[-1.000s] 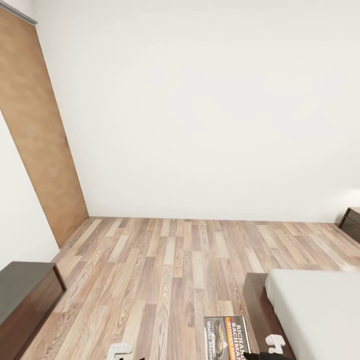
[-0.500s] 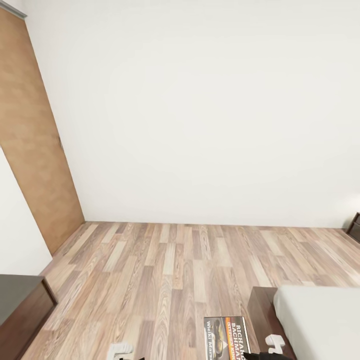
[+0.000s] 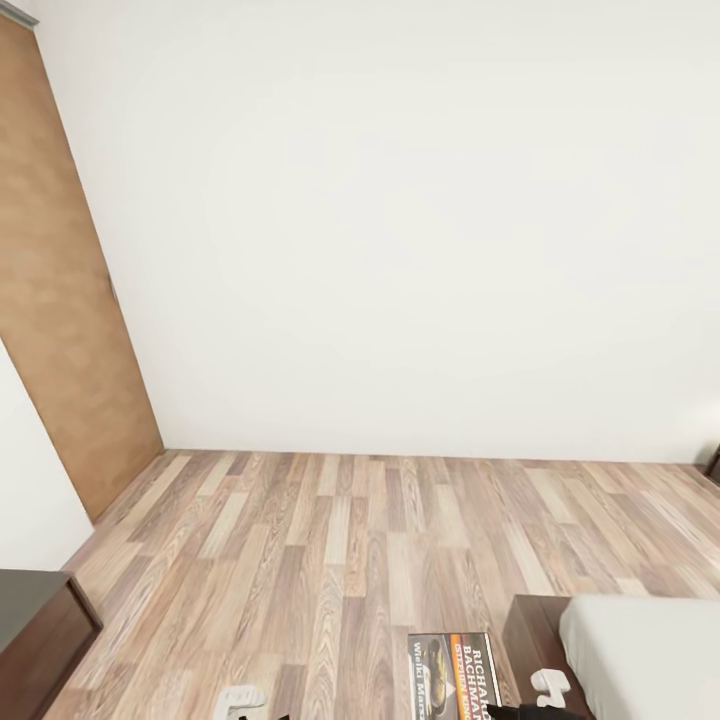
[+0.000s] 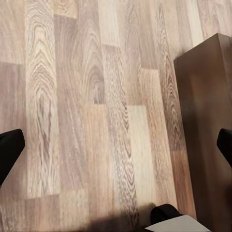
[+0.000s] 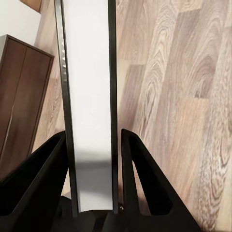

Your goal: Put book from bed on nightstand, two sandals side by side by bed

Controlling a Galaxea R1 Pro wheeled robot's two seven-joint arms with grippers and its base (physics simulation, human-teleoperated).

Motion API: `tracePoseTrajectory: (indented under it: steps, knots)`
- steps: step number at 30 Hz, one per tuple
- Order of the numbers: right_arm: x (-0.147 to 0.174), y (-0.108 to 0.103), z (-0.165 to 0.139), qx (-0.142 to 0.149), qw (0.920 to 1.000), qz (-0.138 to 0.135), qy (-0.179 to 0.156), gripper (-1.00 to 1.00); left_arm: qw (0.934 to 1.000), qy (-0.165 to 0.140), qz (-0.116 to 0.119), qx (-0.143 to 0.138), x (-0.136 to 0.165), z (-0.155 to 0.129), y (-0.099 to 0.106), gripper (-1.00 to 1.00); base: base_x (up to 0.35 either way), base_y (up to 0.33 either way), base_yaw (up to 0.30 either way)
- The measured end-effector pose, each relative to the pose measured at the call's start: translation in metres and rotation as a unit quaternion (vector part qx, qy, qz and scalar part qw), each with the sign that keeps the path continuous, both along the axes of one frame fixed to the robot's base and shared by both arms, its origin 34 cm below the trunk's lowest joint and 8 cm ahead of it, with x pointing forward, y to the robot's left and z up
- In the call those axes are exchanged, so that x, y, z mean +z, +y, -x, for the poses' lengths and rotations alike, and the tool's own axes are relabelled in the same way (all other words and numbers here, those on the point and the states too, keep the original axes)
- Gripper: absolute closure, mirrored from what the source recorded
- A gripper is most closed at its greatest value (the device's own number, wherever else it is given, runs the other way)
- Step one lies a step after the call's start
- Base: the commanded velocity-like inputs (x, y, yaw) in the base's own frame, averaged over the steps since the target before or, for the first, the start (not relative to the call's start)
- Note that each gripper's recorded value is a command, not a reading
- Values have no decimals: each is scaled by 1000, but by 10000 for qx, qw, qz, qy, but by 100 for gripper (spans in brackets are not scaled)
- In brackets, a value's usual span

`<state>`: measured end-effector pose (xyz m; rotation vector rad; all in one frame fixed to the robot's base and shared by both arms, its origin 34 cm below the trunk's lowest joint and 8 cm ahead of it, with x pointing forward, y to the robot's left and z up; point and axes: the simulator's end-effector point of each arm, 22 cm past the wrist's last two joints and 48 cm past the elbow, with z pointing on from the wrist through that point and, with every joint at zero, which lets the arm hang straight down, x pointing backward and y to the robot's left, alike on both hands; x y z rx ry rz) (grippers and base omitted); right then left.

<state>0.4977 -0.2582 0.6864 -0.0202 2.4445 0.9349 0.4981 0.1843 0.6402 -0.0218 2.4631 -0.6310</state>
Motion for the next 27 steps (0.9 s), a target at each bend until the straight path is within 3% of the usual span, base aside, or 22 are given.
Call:
tracePoseTrajectory:
  steps: [17,23,27]
  knots:
    - [0,0,0,-4,10000,-5,3,100,9999,14,-52,-92,-1,2,-1,-100,320,0,0]
    - [1,-4,0,-16,10000,0,-2,100,9950,60,-320,-944,-8,22,-18,-100,329,0,0]
    - [1,-5,0,-20,10000,3,-2,100,9925,65,-254,-1192,-7,28,-26,-100,329,0,0]
